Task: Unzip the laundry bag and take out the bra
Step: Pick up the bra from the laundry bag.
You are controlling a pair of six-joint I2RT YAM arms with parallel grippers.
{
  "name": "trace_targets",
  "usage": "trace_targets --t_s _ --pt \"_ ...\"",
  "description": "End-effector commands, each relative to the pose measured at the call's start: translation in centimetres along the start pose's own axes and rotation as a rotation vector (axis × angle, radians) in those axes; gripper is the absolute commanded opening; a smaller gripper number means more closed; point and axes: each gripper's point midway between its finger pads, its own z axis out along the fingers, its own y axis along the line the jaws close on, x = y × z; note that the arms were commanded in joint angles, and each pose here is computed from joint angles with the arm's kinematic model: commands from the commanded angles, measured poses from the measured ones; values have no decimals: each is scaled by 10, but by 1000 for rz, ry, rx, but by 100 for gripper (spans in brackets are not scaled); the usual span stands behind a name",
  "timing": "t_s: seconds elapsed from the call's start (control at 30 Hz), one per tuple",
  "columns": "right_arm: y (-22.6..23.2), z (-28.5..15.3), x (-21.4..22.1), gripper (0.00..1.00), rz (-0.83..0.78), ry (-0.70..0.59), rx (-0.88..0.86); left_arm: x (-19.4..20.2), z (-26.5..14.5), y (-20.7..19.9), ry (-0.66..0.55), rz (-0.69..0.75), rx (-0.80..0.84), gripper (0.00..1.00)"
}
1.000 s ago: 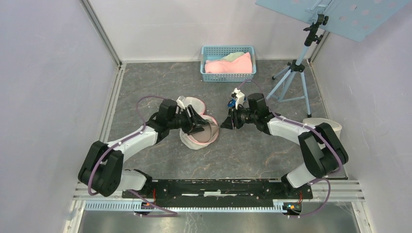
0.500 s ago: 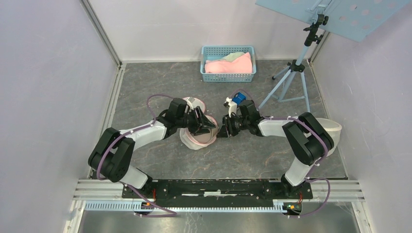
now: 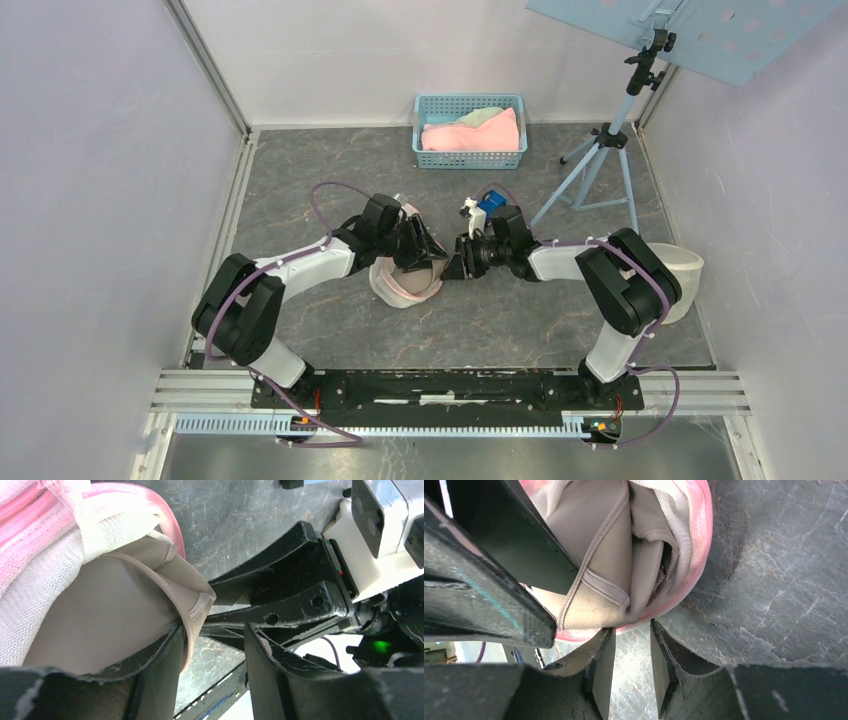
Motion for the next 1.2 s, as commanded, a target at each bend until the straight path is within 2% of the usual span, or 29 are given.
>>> trace_targets --t_s 0.0,0.1,0.27,0.43,0.5,0.57,0.73,0.87,1.17 --pt "14 5 -22 36 -33 -69 -51 -9 2 12 -41 59 -89 52" --pt "16 6 -23 36 -27 -81 -60 -5 7 1 -30 20 -5 40" --pt "12 6 -21 36 -34 -92 -44 -5 3 -33 -24 5 176 27" --pt "1 8 -14 41 -57 -71 8 -9 -23 -79 -15 33 356 3" --pt "-3 10 -15 48 -72 -77 32 -7 -40 -106 9 64 477 2" --pt "-4 13 -17 47 -87 -83 46 -5 -55 -124 27 84 558 2" --pt "-6 19 -22 42 -118 -83 69 -3 -89 -151 47 116 712 2" --pt "-12 21 -17 35 -130 -72 96 -6 -123 -177 39 206 842 2" --pt "-8 19 -21 36 -168 -66 97 -45 -172 -199 -107 387 879 2"
